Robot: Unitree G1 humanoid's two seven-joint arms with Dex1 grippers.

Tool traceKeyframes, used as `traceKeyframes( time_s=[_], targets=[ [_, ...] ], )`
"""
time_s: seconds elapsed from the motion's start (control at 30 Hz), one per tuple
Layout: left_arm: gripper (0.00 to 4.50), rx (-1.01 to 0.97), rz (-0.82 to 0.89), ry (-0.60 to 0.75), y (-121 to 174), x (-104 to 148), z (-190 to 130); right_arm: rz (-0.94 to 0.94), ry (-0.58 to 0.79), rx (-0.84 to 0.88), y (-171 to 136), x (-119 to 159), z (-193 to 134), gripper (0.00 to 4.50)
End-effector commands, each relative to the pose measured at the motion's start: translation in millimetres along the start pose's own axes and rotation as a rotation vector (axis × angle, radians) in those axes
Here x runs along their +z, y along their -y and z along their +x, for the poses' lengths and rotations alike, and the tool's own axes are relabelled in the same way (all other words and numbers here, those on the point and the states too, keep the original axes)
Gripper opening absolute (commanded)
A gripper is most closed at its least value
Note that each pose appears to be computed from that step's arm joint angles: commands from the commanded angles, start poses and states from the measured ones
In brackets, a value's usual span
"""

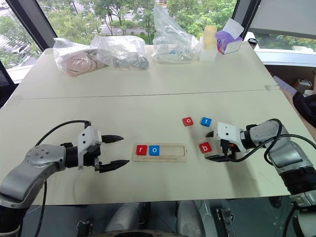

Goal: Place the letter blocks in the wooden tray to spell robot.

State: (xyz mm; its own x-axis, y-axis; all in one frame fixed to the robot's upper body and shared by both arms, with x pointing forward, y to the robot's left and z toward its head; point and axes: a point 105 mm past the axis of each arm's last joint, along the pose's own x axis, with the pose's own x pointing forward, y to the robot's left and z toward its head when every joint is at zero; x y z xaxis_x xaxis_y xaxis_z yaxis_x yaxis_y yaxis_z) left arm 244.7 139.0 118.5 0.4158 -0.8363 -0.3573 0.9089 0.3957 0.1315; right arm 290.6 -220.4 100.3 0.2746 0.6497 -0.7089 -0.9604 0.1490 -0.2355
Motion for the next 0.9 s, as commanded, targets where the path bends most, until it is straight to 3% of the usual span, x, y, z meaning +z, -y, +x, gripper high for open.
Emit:
traceKeyframes(
  time_s=[0.03,0.07,0.23,0.4,0.6,0.9],
  targets=[
    [4.50,0.019,0.027,0.025,-0.9,10.4,-6.7,-0.019,0.022,0.031,-2.2,3.5,3.1,3.85],
    [4.50,0.022,0.026,0.024,-0.9,10.2,-7.2,-0.019,0.028,0.033,-2.3,3.9,4.7,3.60],
    [4.50,0.026,0.021,0.024,0.3,10.0,-8.2,-0.032,0.067,0.033,-2.3,10.5,12.0,1.11],
    [4.50,0.025,0.018,0.017,0.7,9.9,-10.2,-0.057,0.179,-0.006,1.8,51.7,14.7,1.11],
    [4.50,0.027,0.021,0.018,-0.4,10.6,-8.8,0.014,0.282,0.059,-18.5,98.1,33.2,1.11],
    [4.50,0.031,0.019,0.026,2.3,12.1,-7.2,0.014,0.237,0.084,-34.1,106.0,67.3,1.11]
  ],
)
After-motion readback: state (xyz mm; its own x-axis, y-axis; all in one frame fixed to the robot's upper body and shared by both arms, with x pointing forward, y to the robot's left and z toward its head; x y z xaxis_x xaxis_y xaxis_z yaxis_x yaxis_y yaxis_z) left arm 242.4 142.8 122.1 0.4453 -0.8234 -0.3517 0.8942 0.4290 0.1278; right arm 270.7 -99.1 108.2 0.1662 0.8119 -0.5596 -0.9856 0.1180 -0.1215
